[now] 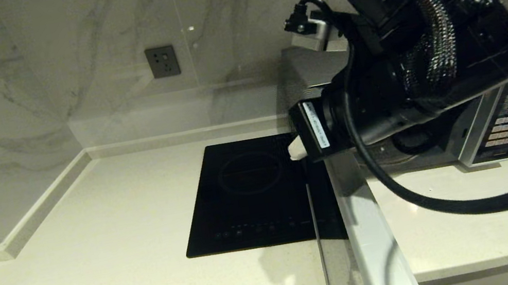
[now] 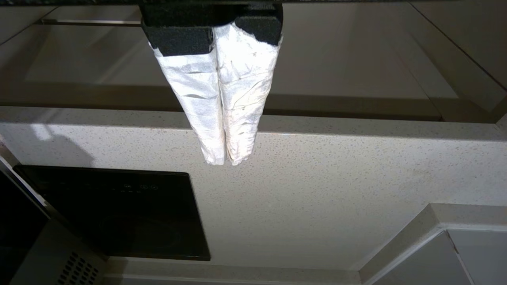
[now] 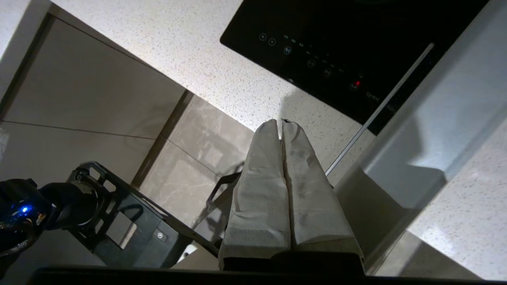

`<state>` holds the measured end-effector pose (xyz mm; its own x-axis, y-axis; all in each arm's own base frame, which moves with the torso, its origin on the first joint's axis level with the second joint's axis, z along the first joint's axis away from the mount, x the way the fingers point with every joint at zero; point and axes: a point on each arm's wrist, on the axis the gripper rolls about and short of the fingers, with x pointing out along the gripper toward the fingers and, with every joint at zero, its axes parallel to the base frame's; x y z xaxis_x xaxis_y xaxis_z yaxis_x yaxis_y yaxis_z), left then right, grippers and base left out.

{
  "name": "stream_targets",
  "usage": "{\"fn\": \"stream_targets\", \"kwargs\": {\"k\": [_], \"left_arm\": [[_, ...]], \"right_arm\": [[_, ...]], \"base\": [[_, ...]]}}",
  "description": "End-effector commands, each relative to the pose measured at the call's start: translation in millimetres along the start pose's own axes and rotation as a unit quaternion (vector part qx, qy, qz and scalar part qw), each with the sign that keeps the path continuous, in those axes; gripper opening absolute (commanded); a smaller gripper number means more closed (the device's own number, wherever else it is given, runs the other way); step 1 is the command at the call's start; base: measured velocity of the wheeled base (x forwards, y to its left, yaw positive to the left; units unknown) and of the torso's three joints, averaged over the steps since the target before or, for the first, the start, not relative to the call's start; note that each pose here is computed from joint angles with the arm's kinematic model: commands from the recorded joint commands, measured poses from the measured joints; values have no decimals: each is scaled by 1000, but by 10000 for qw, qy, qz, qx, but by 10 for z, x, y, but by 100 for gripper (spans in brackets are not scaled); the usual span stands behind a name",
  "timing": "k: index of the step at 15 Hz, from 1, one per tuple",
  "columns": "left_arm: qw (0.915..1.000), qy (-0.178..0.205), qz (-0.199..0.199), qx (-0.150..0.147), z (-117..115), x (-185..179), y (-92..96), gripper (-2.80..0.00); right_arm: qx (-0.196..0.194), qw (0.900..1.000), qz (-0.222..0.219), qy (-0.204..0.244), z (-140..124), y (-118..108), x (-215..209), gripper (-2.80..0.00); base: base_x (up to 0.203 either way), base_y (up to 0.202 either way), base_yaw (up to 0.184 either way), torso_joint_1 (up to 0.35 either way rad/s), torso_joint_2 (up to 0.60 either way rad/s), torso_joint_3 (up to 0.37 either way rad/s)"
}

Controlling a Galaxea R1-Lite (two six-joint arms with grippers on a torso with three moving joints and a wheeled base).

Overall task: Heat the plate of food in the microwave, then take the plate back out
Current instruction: Close the microwave oven

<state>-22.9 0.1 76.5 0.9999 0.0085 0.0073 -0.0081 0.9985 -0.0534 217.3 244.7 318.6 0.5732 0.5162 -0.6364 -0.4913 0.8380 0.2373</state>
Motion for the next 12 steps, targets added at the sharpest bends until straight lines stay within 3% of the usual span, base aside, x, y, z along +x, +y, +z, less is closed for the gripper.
{"fn": "stream_targets", "kwargs": {"k": [1,6,12], "left_arm": [[10000,-2,3,-3,0,0,0,-280],[10000,-2,3,-9,0,0,0,-280],[10000,-2,3,-9,0,0,0,-280]], "right_arm": [[97,9998,-101,152,-32,-2,111,-280],[489,9967,-607,214,-82,-97,144,-280],[823,9874,-1350,70,-103,-407,52,-280]], "base": [[0,0,0,0,0,0],[0,0,0,0,0,0],[0,0,0,0,0,0]]}}
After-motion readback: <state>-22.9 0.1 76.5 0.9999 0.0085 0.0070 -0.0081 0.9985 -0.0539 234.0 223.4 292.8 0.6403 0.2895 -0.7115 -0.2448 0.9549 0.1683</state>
